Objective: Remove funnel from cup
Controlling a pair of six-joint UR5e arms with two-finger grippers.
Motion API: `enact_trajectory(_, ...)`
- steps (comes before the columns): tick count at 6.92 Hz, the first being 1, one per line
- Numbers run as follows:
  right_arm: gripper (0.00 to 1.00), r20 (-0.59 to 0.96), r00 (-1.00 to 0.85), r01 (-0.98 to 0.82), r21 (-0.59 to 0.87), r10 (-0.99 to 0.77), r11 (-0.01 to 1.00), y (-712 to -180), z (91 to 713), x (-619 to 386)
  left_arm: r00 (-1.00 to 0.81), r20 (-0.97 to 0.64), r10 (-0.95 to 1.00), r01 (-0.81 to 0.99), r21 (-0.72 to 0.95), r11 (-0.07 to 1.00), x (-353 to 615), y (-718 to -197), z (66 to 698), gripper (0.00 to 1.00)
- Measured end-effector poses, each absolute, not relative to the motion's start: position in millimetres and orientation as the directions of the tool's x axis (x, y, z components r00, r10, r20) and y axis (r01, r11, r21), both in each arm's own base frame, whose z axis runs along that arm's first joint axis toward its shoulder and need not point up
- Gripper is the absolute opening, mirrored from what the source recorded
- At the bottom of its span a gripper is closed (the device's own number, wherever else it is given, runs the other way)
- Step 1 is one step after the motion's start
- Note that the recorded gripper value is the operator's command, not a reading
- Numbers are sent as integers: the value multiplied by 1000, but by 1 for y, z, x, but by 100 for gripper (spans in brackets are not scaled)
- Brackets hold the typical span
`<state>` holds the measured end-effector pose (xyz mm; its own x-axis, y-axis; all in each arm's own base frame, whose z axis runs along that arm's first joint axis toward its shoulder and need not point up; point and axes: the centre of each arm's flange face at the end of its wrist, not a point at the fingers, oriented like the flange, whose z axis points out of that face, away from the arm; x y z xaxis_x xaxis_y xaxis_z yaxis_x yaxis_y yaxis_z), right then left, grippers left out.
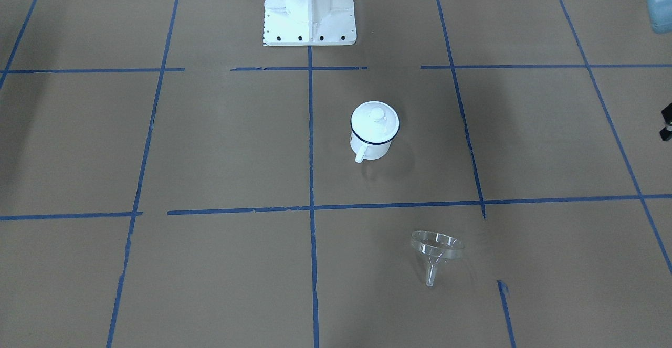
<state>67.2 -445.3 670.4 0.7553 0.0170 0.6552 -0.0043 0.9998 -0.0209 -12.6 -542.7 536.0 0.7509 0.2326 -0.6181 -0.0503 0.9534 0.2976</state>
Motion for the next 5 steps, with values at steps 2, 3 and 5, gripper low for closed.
enact_trajectory(2,100,655,755,-4,-21,17,1000,-445,671,67,752,-622,219,-66,260,963,-49,-488,621,100)
enact_trajectory(3,100,655,755,-4,-21,17,1000,-445,670,67,752,-627,204,-67,235,970,-53,-472,638,100)
enact_trajectory(5,100,655,755,-4,-20,16,1000,-445,670,67,752,-634,181,-67,200,977,-54,-464,651,100)
